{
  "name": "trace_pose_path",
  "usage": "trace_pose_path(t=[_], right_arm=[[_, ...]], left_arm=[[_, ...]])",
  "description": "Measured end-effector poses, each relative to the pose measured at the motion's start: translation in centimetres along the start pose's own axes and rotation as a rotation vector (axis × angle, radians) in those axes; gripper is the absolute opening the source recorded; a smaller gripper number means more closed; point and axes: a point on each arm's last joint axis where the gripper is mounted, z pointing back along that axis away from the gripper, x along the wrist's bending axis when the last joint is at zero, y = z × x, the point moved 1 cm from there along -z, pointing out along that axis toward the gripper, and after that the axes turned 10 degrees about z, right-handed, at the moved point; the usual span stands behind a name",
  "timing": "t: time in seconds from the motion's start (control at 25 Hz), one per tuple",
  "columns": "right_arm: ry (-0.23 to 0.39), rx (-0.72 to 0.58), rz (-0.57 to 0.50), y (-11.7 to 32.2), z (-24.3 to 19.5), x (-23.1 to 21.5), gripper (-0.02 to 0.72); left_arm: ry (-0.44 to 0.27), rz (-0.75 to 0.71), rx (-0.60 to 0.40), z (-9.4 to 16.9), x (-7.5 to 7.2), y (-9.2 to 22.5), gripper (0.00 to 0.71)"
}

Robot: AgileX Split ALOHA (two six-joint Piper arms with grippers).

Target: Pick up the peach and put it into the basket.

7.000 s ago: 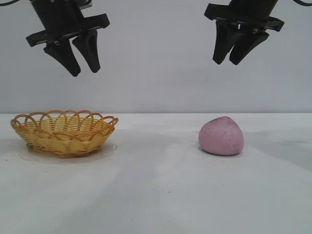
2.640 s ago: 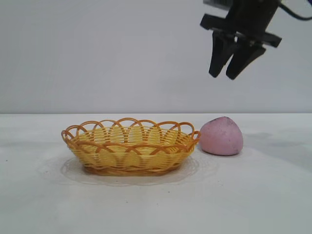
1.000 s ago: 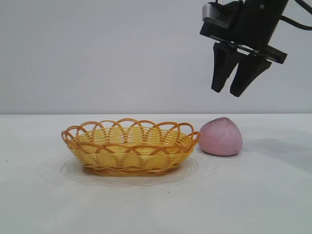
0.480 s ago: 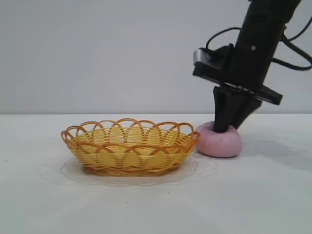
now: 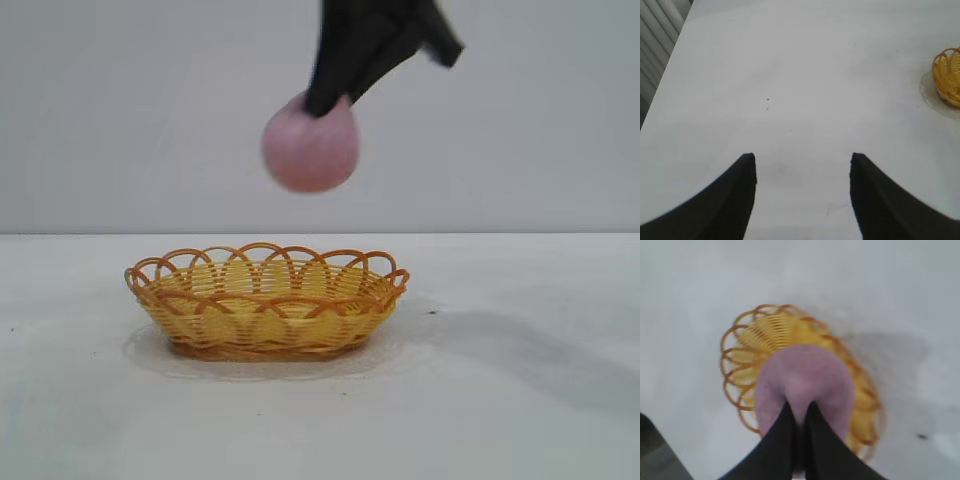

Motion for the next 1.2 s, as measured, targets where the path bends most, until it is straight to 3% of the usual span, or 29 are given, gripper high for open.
trace_pose_path(t=[0.32, 0.52, 0.6, 0.64, 0.72, 0.84, 0.92, 1.04, 1.2], right_arm=[[0.021, 0.013, -0.013, 0.1, -0.5, -0.4, 0.312], [0.086, -0.058, -0.043, -0.8, 3.4, 0.3, 0.305], [0.121, -0.098, -0.098, -0.8, 5.9, -0.1, 0.345], [0.153, -0.106, -0.129, -0.5, 7.2, -0.6, 0.326], [0.248, -0.070, -0.251, 1.0, 9.3, -2.9, 0.326], [0.439, 0.020, -0.421, 4.6, 11.4, -7.7, 0.326], [0.508, 0.027, -0.523, 6.9, 12.5, -10.4, 0.326], [0.551, -0.016, -0.633, 9.4, 13.7, -13.3, 0.326], [0.584, -0.060, -0.693, 11.0, 14.8, -15.1, 0.326]], left_arm=[[0.000, 0.000, 0.000, 0.0, 0.0, 0.0, 0.365], [0.000, 0.000, 0.000, 0.0, 0.0, 0.0, 0.365], [0.000, 0.000, 0.000, 0.0, 0.0, 0.0, 0.365], [0.000, 0.000, 0.000, 0.0, 0.0, 0.0, 0.365], [0.000, 0.000, 0.000, 0.0, 0.0, 0.0, 0.365], [0.000, 0.000, 0.000, 0.0, 0.0, 0.0, 0.365], [0.000, 0.000, 0.000, 0.0, 0.0, 0.0, 0.365], [0.000, 0.000, 0.000, 0.0, 0.0, 0.0, 0.365], [0.000, 0.000, 0.000, 0.0, 0.0, 0.0, 0.365]])
